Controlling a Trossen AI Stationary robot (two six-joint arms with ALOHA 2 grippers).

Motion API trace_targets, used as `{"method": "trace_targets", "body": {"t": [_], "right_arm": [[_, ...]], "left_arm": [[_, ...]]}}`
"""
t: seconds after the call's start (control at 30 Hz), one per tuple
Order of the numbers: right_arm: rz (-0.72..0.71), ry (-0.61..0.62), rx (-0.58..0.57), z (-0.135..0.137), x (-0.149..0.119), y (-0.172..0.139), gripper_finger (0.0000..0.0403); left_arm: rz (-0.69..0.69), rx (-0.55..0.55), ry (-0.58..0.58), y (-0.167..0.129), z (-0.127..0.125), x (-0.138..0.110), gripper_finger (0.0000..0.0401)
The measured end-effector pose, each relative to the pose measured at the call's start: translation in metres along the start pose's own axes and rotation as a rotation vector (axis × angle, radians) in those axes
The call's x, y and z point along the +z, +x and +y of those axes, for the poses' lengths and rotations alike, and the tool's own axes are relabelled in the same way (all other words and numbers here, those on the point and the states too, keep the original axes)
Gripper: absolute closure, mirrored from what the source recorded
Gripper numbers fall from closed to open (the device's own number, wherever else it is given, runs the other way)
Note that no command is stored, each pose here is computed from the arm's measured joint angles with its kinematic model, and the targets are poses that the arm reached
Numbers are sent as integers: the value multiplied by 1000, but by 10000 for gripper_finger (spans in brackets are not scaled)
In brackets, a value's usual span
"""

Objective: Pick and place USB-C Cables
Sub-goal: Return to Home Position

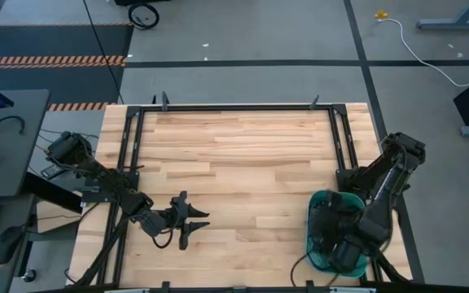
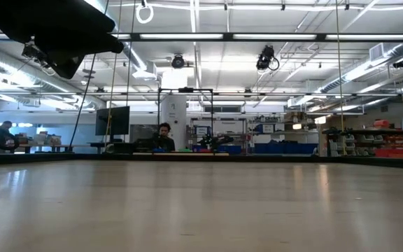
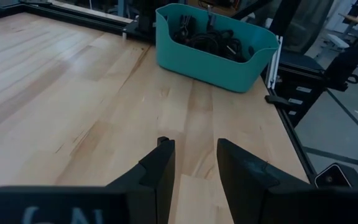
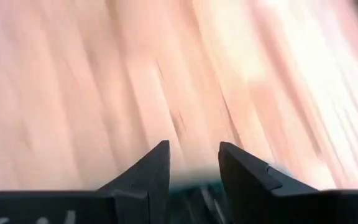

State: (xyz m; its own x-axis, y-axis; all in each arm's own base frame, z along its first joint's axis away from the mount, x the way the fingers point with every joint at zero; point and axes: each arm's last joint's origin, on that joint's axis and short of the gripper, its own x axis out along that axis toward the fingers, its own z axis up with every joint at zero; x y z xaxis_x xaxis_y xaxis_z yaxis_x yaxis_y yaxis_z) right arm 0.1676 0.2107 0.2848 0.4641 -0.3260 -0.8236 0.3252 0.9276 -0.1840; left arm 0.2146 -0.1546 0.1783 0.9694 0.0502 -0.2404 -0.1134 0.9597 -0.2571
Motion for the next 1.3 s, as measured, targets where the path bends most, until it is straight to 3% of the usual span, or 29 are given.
{"method": "trace_targets", "body": {"t": [0.13, 0.2, 0.37, 0.47, 0.63, 0.77, 0.9, 1.07, 1.3], "right_arm": [[-366, 62, 88, 26, -6, 6, 281], [-480, 105, 155, 41, -11, 16, 296], [-667, 206, 505, 68, -10, 42, 353], [-862, 160, 714, 66, 2, 55, 391], [-1136, 4, 851, 32, 35, 79, 396], [-1221, -24, 845, -21, 63, 83, 399], [-1214, 12, 769, -83, 66, 73, 399], [-1148, 110, 612, -138, 40, 49, 400], [-1031, 157, 553, -166, -3, 48, 400]], "left_arm": [[0, 0, 0, 0, 0, 0, 276], [-2, -1, -2, 0, 0, 0, 275], [-12, -7, -11, 0, -1, 1, 275], [-27, -14, -23, 0, -2, 3, 276], [-38, -20, -29, 0, -2, 5, 276], [-38, -20, -29, 0, -2, 5, 276], [-34, -18, -24, 0, -2, 4, 275], [-26, -15, -17, 0, -2, 3, 275], [-24, -13, -15, 0, -2, 3, 276]]}}
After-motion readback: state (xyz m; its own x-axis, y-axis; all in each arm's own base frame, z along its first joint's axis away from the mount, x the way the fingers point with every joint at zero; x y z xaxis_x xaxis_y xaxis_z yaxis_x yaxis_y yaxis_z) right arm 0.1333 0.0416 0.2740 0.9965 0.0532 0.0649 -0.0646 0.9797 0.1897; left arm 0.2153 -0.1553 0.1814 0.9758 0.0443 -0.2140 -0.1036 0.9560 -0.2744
